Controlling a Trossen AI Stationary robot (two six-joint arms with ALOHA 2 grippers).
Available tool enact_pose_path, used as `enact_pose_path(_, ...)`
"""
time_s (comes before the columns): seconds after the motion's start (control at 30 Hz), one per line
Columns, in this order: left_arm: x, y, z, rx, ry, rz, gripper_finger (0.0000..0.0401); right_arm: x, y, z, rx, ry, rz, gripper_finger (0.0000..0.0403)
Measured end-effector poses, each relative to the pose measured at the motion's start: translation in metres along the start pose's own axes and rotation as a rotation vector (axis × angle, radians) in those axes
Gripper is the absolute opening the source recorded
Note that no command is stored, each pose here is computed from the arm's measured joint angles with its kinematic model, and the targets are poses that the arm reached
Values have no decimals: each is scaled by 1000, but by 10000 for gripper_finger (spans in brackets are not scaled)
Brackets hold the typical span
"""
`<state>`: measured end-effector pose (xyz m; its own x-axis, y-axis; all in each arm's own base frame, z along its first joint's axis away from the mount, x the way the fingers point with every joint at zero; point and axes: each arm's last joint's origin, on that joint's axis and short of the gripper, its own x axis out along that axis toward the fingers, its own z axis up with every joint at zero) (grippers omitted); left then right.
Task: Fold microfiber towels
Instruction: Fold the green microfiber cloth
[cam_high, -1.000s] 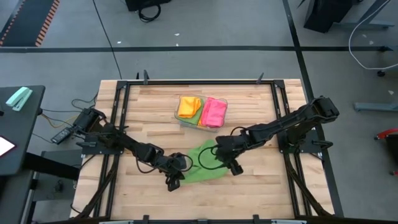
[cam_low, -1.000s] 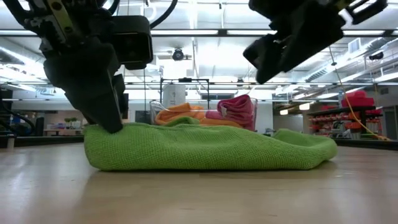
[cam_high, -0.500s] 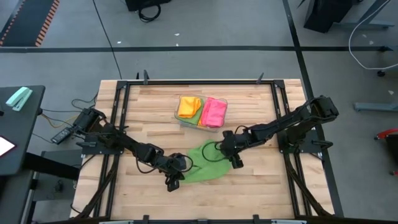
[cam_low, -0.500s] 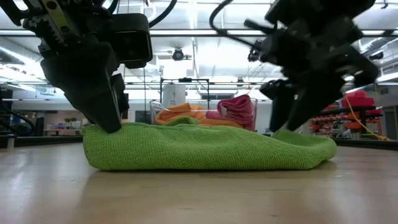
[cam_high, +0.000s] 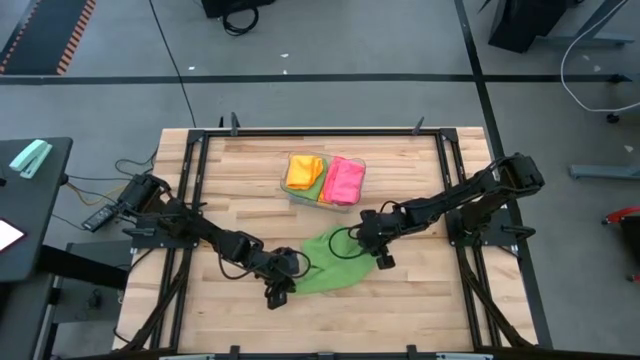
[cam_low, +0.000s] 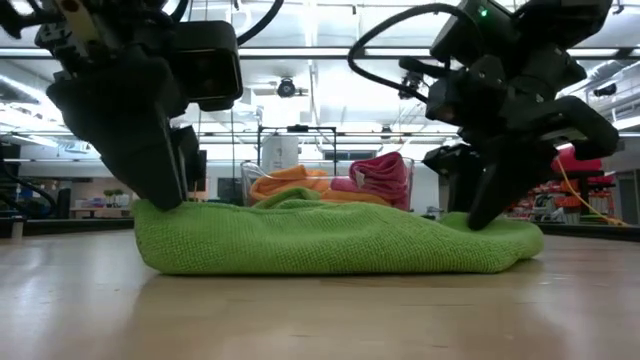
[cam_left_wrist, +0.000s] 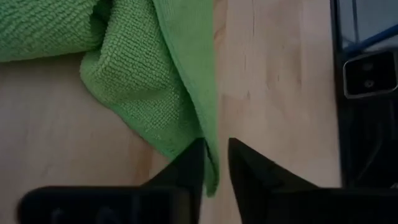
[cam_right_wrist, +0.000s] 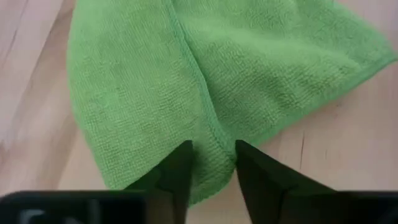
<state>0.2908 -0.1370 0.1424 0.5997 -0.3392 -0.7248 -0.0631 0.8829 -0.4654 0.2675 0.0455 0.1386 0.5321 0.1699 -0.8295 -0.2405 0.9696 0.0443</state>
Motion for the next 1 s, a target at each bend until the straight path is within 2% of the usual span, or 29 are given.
enact_pose_path(0.17, 0, -1, -2, 73, 8, 2, 120, 1, 0, 0, -7, -13, -5, 71)
enact_pose_path(0.27, 0, -1, -2, 75, -11, 32, 121, 0, 0, 1, -9, -27, -6, 29)
enact_pose_path(0.33, 0, 0, -3, 92, -17, 68, 106, 0, 0, 1, -7, -28, -6, 12)
enact_pose_path(0.5, 0, 1, -4, 127, -23, 98, 19, 0, 0, 1, 27, -29, -5, 8)
enact_pose_path(0.53, 0, 1, -4, 128, -22, 99, 12, 0, 0, 1, 33, -29, -5, 8)
enact_pose_path(0.8, -11, -3, -1, 111, 13, 115, 8, -4, -1, 17, 40, -74, -15, 8)
enact_pose_path(1.0, -50, -20, 22, 172, -2, 109, 5, -23, 2, 62, -43, -166, -5, 17)
